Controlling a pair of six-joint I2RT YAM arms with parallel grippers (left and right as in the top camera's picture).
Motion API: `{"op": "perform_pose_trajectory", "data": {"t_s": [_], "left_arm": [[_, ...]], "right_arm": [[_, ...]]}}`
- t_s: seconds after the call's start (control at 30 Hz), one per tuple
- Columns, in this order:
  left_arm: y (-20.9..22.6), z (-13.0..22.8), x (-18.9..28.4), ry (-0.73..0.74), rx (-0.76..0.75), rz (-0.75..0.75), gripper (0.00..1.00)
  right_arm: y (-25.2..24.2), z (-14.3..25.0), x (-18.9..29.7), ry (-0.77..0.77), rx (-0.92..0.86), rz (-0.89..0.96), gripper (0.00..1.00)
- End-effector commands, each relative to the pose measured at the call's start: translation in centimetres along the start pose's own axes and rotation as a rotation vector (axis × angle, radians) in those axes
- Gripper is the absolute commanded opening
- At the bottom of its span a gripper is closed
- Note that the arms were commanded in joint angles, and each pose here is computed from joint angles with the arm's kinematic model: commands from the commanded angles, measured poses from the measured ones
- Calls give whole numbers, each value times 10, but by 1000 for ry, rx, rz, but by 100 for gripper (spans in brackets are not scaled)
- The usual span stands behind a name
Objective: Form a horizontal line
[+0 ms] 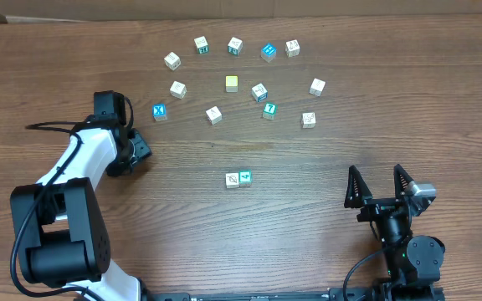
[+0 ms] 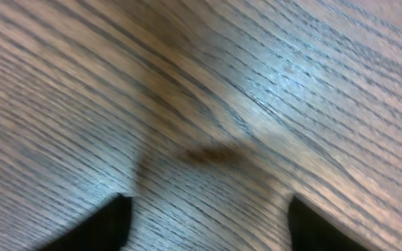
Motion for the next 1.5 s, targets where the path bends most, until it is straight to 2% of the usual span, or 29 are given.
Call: {"op": "perform_pose_trajectory", "data": {"t_s": [0.0,0.03,1.0,1.17,1.47], "left_arm": [[4,0,-4,3,0,-17,90],[4,1,-4,5,-1,-18,100],[3,0,-4,3,-1,-16,99],[3,0,-4,3,-1,-17,100],[3,0,-4,3,-1,-17,100]], "right_arm": [[-1,2,0,-5,2,1,100],[-1,2,0,-5,2,1,100],[-1,2,0,-5,0,0,100],[-1,2,0,-5,-56,0,100],[5,1,0,-2,-56,-45,100]]}}
Point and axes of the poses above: each gripper's point midway between its finger pads, its own x axis back along the fingers, its own y axis along the line the jaws close on, z = x × y, the point moved 5 cm from there along x, back along the fingers, and after that the axes turned 8 degrees about x, right-handed, at the moved point
